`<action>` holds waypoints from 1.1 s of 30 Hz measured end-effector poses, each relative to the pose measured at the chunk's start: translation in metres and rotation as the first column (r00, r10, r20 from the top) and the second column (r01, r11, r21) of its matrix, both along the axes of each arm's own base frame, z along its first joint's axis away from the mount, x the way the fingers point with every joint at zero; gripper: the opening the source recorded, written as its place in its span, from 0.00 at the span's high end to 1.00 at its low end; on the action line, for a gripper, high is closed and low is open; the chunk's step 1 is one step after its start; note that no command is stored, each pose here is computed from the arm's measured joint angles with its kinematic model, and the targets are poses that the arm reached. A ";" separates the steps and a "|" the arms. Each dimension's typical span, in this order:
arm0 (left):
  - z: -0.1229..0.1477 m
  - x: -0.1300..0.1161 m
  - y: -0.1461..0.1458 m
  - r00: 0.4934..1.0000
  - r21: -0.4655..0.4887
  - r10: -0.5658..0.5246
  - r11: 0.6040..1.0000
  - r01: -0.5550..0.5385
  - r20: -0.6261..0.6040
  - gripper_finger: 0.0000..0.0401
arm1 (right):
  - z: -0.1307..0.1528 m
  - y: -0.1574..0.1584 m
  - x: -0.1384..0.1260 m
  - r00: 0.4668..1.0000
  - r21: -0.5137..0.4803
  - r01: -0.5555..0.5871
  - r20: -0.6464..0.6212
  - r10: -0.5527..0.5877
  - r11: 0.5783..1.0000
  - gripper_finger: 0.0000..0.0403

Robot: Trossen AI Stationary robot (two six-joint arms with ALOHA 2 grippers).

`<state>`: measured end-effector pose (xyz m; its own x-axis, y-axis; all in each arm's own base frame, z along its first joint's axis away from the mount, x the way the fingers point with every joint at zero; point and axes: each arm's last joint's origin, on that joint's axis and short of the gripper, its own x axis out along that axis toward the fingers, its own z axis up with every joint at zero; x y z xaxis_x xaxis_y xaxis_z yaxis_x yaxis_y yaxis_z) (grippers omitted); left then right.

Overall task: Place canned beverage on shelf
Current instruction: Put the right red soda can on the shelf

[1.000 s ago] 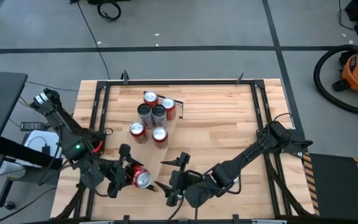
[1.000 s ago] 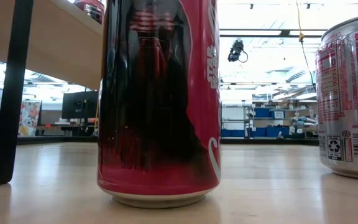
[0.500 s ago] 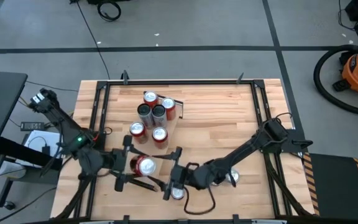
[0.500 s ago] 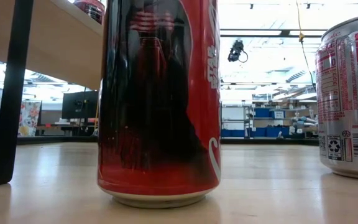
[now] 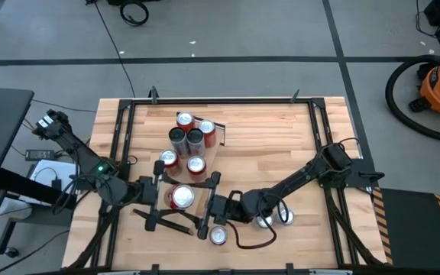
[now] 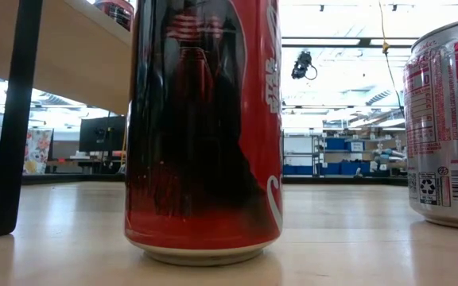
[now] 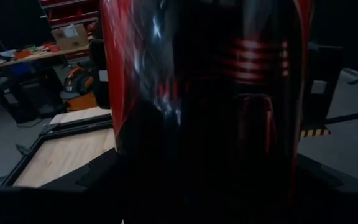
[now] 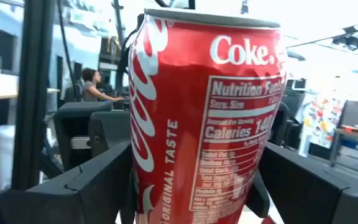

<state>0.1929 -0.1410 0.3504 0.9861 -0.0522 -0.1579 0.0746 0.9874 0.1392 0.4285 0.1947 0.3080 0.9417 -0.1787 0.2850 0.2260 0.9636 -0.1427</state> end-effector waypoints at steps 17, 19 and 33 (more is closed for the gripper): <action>0.000 0.000 0.000 1.000 0.025 -0.010 1.000 0.010 -0.004 0.22 | 0.003 -0.018 0.008 0.997 0.059 -0.066 0.054 0.063 0.996 0.15; -0.001 0.000 0.000 1.000 0.026 -0.009 1.000 0.009 -0.006 0.22 | 0.003 -0.019 0.009 0.997 0.061 -0.066 0.055 0.062 0.996 0.17; -0.004 -0.001 0.001 0.999 0.068 -0.014 0.998 0.017 -0.042 0.21 | 0.002 -0.017 0.008 0.998 0.032 -0.051 0.037 0.050 0.998 0.21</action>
